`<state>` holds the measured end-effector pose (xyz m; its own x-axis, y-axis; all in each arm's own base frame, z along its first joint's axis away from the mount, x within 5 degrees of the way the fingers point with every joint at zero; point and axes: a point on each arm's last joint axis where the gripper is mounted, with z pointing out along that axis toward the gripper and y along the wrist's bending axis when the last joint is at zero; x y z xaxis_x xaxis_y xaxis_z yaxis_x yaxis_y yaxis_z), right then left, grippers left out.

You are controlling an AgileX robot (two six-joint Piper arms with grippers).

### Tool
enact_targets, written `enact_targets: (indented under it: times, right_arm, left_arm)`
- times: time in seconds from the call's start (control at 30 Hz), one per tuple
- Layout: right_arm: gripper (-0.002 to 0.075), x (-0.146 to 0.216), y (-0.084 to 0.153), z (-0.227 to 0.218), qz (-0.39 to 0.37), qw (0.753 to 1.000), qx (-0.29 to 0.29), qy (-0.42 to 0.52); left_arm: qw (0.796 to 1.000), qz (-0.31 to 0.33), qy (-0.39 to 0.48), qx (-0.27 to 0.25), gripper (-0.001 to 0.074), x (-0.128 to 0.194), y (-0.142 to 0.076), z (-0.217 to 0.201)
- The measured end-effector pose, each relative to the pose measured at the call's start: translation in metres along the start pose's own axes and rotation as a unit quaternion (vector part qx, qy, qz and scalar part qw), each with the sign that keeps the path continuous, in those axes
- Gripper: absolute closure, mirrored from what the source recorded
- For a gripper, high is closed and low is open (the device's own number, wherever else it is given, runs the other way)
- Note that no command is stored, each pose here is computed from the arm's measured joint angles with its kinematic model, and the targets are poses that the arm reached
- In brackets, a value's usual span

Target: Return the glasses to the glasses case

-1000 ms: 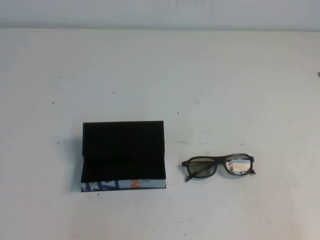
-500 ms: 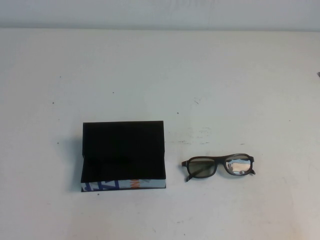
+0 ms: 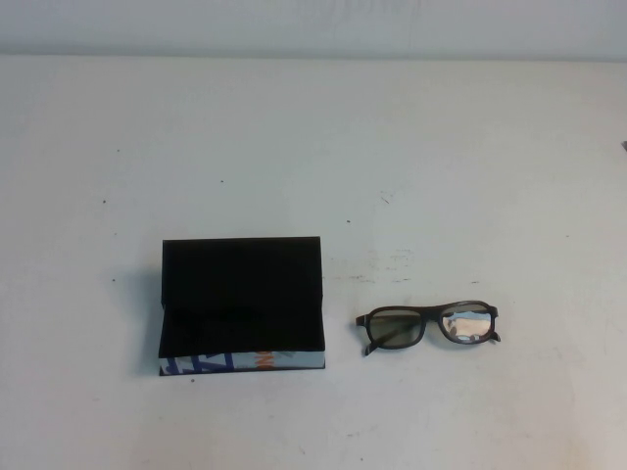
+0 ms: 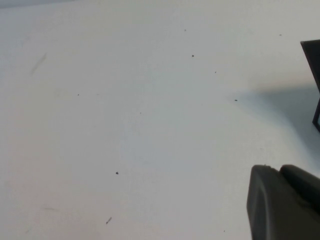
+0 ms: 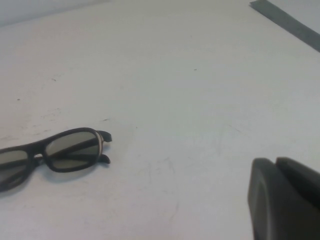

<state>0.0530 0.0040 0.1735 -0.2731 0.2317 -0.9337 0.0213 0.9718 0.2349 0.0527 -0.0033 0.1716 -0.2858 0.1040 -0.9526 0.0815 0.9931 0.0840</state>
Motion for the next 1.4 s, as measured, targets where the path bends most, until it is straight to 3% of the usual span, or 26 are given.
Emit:
enact_targets:
  times: [0.27,0.4,0.6,0.7,0.93,1.13,1.4]
  right_arm:
    - [0.0738,-0.01,0.007,-0.001,0.135,0.989,-0.047,-0.047]
    - [0.0738,-0.021,0.008,-0.003,0.241,0.963,-0.071,-0.1]
    - [0.0738,-0.026,0.008,-0.004,0.324,0.935,-0.086,-0.118]
    - [0.0738,-0.031,0.021,-0.011,0.301,0.944,-0.119,-0.064]
    - [0.0739,-0.083,0.058,-0.025,0.169,0.964,-0.182,0.1]
    - [0.0739,-0.112,0.075,-0.002,0.069,0.943,-0.212,0.248]
    - [0.0739,-0.13,0.084,0.044,0.003,0.908,-0.243,0.341]
  left_arm:
    - [1.0,0.0,0.0,0.0,0.0735,0.0,0.0,0.0]
    - [1.0,0.0,0.0,0.0,0.0735,0.0,0.0,0.0]
    - [1.0,0.0,0.0,0.0,0.0735,0.0,0.0,0.0]
    - [1.0,0.0,0.001,0.0,0.0735,0.0,0.0,0.0]
    - [1.0,0.0,0.001,0.0,0.0735,0.0,0.0,0.0]
    - [1.0,0.0,0.001,0.0,0.0735,0.0,0.0,0.0]
    - [1.0,0.0,0.001,0.0,0.0735,0.0,0.0,0.0]
